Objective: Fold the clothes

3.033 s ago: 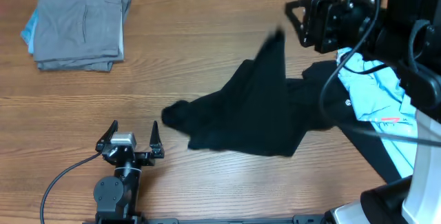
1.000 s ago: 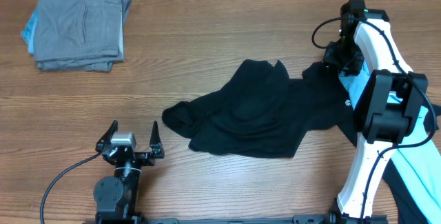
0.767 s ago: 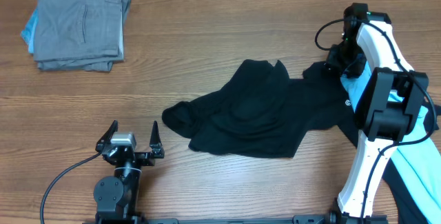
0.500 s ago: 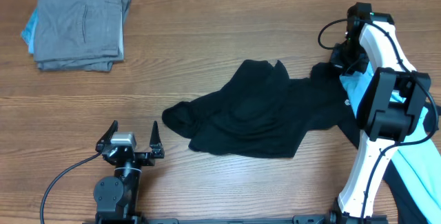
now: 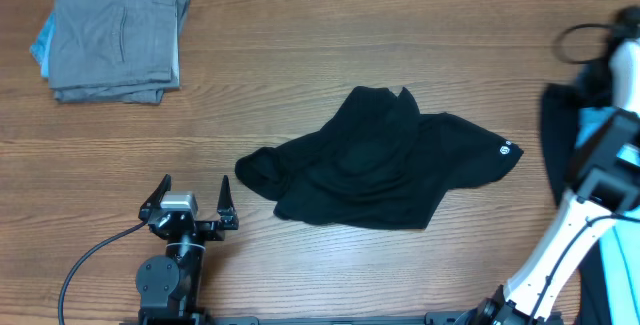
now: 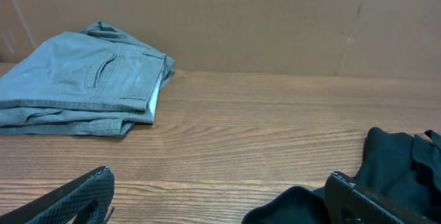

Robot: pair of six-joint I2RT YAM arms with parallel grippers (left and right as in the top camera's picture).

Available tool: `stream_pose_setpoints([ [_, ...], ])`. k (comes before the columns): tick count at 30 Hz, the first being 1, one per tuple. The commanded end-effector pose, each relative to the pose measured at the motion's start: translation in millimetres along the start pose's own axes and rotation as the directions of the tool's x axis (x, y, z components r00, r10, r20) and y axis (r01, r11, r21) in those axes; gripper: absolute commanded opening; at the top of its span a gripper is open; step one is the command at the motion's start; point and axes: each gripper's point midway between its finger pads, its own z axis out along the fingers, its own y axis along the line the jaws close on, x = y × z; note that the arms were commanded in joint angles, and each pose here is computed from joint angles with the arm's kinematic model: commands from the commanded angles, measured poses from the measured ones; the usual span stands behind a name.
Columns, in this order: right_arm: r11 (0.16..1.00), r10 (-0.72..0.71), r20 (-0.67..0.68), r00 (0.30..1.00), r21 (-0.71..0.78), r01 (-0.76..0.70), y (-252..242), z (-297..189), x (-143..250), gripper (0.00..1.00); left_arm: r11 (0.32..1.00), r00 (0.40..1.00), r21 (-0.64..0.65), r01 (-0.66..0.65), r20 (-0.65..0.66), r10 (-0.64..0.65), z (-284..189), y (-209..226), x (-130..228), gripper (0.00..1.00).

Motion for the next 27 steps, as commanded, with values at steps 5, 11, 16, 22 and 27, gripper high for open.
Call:
stream_pose_setpoints([
  [5,0.947,0.114,0.176,0.978,-0.315,-0.054,3,-113,-57,0.59,1.0,1.0,-0.011,-0.018,0.004,0.018,0,2,0,1.0],
  [11,0.942,0.204,0.075,0.976,-0.288,-0.174,-1,-123,-33,0.17,1.0,1.0,-0.011,-0.018,0.005,0.018,0,2,0,1.0],
  [16,0.912,0.346,-0.058,0.936,-0.214,-0.351,-34,-114,-11,0.04,1.0,1.0,-0.011,-0.018,0.005,0.018,0,2,0,1.0],
  [22,0.865,0.414,-0.06,0.908,-0.285,-0.413,-61,-153,-7,0.04,1.0,1.0,-0.011,-0.018,0.005,0.018,0,2,0,1.0],
  [27,0.864,0.397,0.059,0.916,-0.361,-0.352,-75,-224,1,0.04,1.0,1.0,-0.011,-0.018,0.005,0.018,0,2,0,1.0],
])
